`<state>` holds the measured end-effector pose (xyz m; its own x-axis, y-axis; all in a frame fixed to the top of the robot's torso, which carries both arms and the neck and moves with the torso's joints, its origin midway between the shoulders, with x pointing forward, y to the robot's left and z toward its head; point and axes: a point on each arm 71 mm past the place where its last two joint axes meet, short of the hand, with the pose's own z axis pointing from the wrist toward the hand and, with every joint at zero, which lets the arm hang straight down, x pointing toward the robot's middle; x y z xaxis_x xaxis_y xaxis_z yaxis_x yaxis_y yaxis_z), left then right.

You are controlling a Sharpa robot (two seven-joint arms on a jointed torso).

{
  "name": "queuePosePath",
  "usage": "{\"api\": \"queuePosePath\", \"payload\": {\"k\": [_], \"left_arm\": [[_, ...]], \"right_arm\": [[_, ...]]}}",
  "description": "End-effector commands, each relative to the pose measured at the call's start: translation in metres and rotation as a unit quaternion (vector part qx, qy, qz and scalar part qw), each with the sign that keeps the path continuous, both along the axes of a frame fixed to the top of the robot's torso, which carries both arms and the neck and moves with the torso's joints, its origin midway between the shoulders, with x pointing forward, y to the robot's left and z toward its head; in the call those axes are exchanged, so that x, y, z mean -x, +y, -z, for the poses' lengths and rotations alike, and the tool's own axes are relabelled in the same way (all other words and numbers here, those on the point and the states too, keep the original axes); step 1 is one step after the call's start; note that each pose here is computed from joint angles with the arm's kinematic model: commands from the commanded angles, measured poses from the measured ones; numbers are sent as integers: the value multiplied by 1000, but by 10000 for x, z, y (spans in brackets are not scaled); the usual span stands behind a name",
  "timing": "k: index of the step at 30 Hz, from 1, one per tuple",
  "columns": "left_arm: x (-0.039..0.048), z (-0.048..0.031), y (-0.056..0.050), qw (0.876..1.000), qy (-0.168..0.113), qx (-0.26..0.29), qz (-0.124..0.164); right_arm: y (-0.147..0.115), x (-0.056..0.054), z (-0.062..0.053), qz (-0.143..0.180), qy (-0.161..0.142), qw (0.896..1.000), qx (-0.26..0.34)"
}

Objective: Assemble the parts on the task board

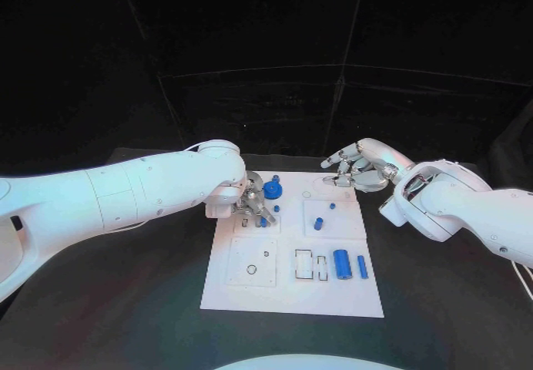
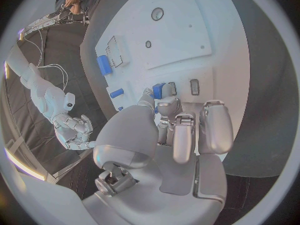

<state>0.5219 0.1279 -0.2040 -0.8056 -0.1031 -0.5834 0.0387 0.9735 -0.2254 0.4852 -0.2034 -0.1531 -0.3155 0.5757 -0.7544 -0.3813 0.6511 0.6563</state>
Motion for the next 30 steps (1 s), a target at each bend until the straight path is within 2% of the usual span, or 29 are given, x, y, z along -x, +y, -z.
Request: {"api": "queuePosePath", "payload": {"k": [1, 7, 17, 23, 30], "left_arm": [[-6, -12, -9, 1000, -9, 8, -3], [-6, -28, 10, 999, -18, 41, -18], [56, -64, 139, 995, -38, 76, -44], [101, -85, 216, 993, -68, 81, -48], [174, -33, 276, 991, -98, 85, -45]], "right_arm": [[12, 0, -12, -4, -1, 1000, 1], [14, -4, -8, -5, 0, 1000, 2], [4, -18, 3, -4, 3, 1000, 4], [-19, -23, 8, -3, 5, 1000, 6], [-36, -24, 10, -3, 6, 1000, 6]]}}
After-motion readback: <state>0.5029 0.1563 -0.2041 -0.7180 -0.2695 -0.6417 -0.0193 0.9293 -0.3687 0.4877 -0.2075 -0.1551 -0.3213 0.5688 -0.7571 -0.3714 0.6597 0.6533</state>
